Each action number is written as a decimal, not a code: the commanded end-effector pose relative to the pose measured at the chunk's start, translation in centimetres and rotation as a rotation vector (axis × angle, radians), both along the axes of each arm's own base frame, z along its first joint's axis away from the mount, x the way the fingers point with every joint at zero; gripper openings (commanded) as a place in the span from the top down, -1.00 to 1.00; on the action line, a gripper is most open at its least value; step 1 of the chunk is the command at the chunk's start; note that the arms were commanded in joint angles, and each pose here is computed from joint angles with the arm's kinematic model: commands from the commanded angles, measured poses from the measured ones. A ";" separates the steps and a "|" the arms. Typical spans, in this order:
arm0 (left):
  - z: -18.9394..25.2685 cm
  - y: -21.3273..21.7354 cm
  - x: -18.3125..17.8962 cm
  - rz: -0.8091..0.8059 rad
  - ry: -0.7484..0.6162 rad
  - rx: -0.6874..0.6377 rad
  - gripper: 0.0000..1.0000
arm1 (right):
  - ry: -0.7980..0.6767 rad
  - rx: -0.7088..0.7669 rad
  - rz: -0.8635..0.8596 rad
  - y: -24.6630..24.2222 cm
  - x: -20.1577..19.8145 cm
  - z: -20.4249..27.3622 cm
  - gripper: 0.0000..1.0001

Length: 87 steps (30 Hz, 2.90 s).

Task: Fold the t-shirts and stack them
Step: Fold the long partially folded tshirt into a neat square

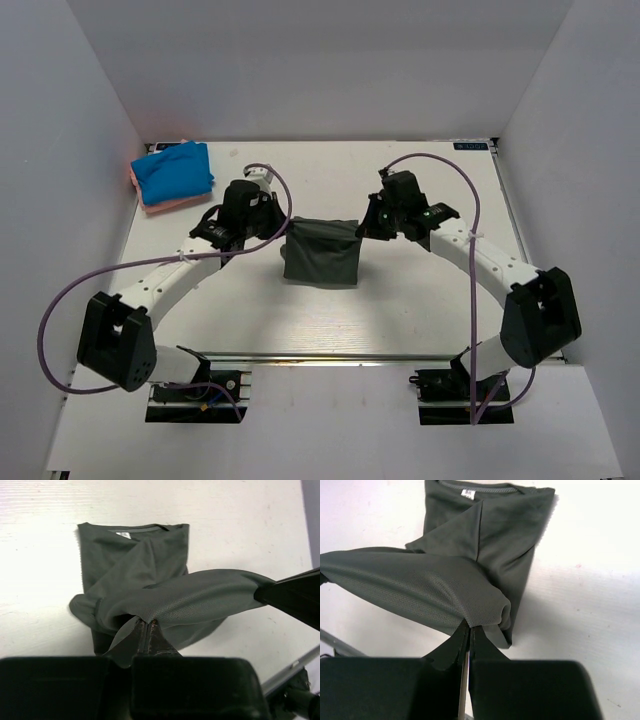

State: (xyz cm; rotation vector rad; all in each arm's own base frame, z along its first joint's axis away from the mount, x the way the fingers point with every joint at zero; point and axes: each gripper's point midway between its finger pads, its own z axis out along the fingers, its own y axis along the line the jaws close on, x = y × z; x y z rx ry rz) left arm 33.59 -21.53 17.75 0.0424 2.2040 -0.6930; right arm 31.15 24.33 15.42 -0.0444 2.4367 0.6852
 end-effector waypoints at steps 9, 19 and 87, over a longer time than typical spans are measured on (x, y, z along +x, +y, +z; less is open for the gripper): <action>0.1 0.8 5.8 0.107 -0.039 0.082 1.00 | 0.039 -0.027 -0.069 -0.3 4.5 -1.3 1.00; -3.2 0.8 8.5 0.140 0.019 0.110 1.00 | 0.050 -0.023 -0.026 0.6 7.1 -3.3 1.00; -3.3 -0.2 14.2 -0.031 -0.007 0.088 -0.99 | -0.299 0.274 0.131 0.9 8.8 0.1 -0.81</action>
